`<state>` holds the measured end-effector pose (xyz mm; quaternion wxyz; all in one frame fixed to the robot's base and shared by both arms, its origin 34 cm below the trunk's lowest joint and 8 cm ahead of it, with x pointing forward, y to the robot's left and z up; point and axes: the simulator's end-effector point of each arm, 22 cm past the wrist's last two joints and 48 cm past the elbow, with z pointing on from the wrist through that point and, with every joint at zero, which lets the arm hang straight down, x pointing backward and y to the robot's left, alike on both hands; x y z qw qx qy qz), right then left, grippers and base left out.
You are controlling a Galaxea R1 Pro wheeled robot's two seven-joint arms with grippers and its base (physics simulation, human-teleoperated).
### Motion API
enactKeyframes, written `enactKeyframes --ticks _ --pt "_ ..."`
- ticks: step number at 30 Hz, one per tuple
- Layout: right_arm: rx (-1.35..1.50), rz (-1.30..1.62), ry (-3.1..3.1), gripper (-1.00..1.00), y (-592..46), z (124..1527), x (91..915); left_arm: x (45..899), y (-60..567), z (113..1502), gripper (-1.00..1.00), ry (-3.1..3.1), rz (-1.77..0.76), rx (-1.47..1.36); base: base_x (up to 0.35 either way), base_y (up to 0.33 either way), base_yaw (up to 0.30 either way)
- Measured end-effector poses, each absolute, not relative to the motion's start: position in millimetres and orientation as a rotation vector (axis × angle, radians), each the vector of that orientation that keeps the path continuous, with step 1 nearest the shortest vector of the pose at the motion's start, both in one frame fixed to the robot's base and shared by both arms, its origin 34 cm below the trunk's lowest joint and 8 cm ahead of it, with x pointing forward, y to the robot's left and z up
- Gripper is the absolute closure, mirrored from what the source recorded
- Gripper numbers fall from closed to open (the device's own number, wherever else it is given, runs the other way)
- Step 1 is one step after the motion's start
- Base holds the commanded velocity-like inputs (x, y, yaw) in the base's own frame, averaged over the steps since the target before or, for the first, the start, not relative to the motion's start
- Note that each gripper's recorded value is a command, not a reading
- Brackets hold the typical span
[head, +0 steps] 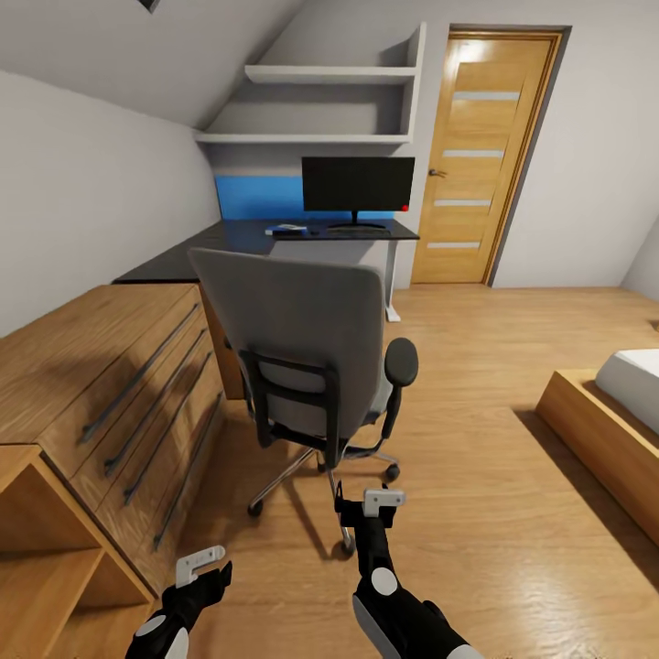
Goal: In the bedroom, organize the workspace by keeping the computer under the desk, ensuring the monitor is on the desk, placing the keyboard on the desk next to the monitor, placing the mouse on the desk next to the keyboard, moving the folder from the swivel chair onto the desk next to the mouse, stacking the notebook on top of the folder with the pen on top of the notebook, and positioning the swivel chair next to the desk.
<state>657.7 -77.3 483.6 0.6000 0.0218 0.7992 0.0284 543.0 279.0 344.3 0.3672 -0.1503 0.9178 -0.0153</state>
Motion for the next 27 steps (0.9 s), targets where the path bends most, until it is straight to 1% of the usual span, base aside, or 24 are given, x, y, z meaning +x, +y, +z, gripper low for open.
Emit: enactKeyframes --ticks 9,16,23,27 --pt "0.051 0.066 1.850 -1.00 -77 465 653 543 276 329 -1.00 2.347 -0.042 -0.381 0.000 0.000 0.000" --pt "0.052 0.067 1.846 -1.00 -77 451 650 567 256 347 -1.00 2.262 -0.083 -0.385 0.000 0.000 0.000" --pt "0.048 0.071 1.845 -1.00 -75 435 645 584 262 366 -1.00 2.204 0.012 -0.389 0.000 0.000 0.000" --pt "0.046 0.072 1.847 -1.00 -75 426 643 583 254 363 -1.00 2.208 0.035 -0.395 0.000 0.000 0.000"
